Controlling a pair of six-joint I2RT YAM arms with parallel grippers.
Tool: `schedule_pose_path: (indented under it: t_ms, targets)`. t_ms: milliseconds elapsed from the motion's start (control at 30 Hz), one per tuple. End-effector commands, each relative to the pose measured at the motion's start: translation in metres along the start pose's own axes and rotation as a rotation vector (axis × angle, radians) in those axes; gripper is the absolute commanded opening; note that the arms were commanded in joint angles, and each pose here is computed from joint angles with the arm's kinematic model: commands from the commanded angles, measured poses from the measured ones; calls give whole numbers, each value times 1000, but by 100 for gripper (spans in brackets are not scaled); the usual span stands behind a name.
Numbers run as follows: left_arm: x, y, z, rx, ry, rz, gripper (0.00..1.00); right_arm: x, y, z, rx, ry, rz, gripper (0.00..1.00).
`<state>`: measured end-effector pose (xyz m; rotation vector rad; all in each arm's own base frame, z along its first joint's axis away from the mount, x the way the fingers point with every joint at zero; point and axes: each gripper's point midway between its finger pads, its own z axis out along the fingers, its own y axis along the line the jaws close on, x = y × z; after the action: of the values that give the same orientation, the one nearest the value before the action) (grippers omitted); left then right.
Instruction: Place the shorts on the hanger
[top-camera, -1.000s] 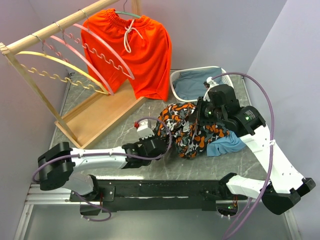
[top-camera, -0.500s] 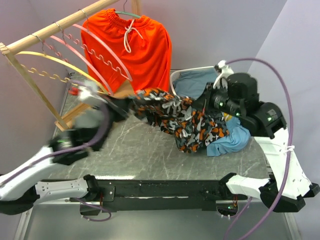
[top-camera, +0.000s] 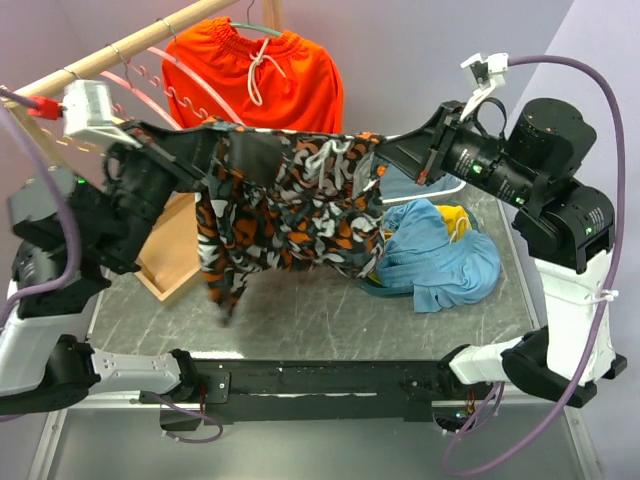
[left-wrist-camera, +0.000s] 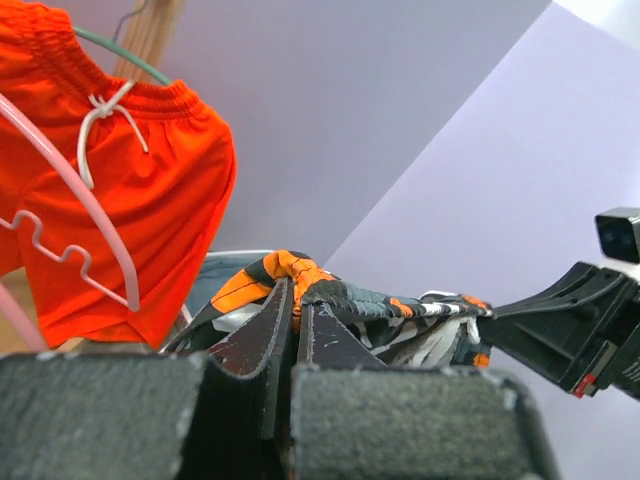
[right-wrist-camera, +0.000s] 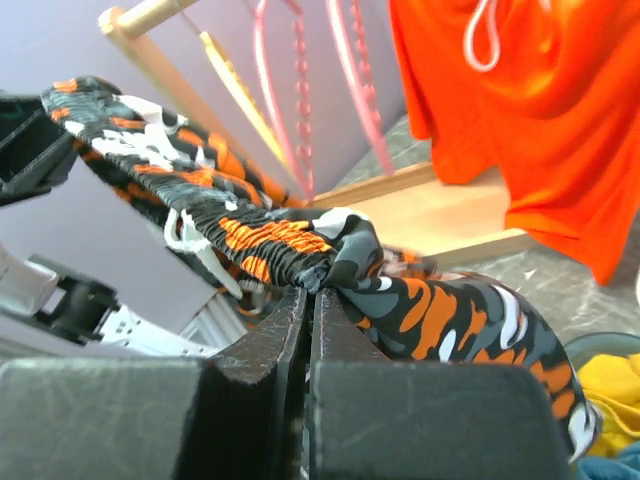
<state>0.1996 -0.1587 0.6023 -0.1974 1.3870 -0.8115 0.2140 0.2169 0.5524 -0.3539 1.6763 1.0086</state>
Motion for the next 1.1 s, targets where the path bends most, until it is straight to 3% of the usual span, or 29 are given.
schedule_pose_path:
  t_ms: [0,100,133,200,233,300,333,467,567,700,767,867,900,1000,1067]
  targets:
    - [23,6,6,-24,63,69,1,12,-42,5,131,18,-4,0]
    - [77,18,12,-59,156,73,1,63,-104,7,250,113,65,0]
    - [109,29,15,-92,209,99,1,104,-131,4,303,183,110,0]
    - [147,43,18,-154,276,97,1,123,-179,-4,458,157,158,4]
    - [180,62,20,-219,322,136,1,152,-202,-9,541,202,197,4]
    - [216,81,20,-288,374,114,1,178,-225,-16,649,215,249,9]
    - [247,100,17,-328,432,140,1,201,-235,-18,671,224,271,24]
    - [301,135,15,-397,517,110,1,230,-245,-27,714,222,325,49]
    - [323,150,17,-423,555,122,1,240,-234,-26,691,218,325,63]
    - [334,156,17,-443,580,145,1,249,-217,-26,690,198,317,68]
    - [338,156,18,-434,588,153,6,257,-206,-22,692,200,303,71]
    - [340,152,16,-403,611,161,21,259,-203,-23,693,186,305,73]
    - [338,149,16,-390,613,161,32,259,-203,-25,695,174,304,74]
    - [322,142,15,-359,604,177,49,255,-202,-26,683,149,306,75]
    - [310,134,13,-317,603,193,55,254,-201,-26,685,148,307,75]
